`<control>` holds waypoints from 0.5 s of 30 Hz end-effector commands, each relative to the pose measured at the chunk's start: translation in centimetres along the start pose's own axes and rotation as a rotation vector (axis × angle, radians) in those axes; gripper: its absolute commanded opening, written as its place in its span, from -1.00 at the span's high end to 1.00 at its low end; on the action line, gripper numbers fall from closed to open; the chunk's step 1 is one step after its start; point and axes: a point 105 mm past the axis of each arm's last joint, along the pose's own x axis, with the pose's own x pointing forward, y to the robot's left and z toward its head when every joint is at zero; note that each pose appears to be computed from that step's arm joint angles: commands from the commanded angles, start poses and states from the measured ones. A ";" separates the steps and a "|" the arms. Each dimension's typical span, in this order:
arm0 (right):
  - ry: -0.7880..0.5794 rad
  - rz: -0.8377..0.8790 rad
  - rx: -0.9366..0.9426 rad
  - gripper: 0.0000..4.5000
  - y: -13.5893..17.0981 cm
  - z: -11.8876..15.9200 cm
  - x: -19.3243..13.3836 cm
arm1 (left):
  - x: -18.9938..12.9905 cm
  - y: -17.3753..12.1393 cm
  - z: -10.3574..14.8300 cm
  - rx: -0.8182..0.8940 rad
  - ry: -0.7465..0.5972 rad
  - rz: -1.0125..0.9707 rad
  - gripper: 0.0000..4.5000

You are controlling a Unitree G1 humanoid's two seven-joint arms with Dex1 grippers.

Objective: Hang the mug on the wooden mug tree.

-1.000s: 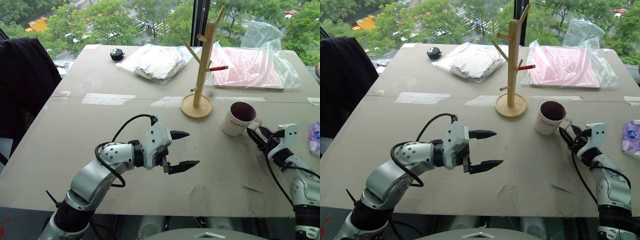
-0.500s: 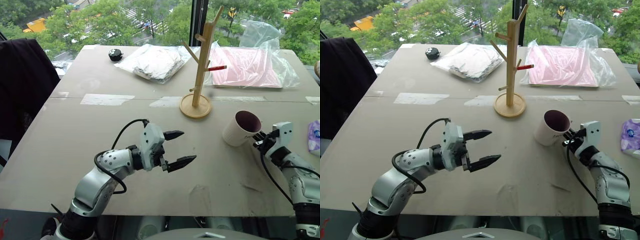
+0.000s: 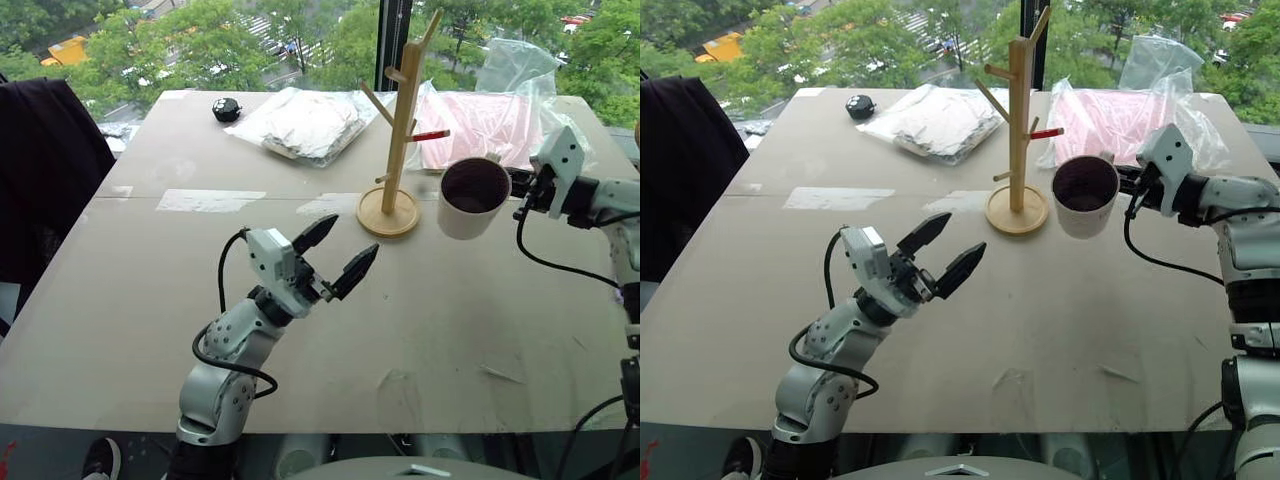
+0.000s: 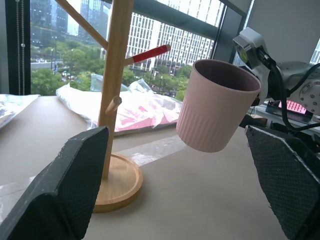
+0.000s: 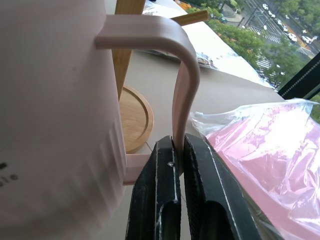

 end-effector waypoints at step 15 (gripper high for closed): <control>0.032 0.124 -0.358 0.99 -3.4 6.5 2.9 | 1.1 -1.0 2.6 0.071 -0.128 -0.035 -1.00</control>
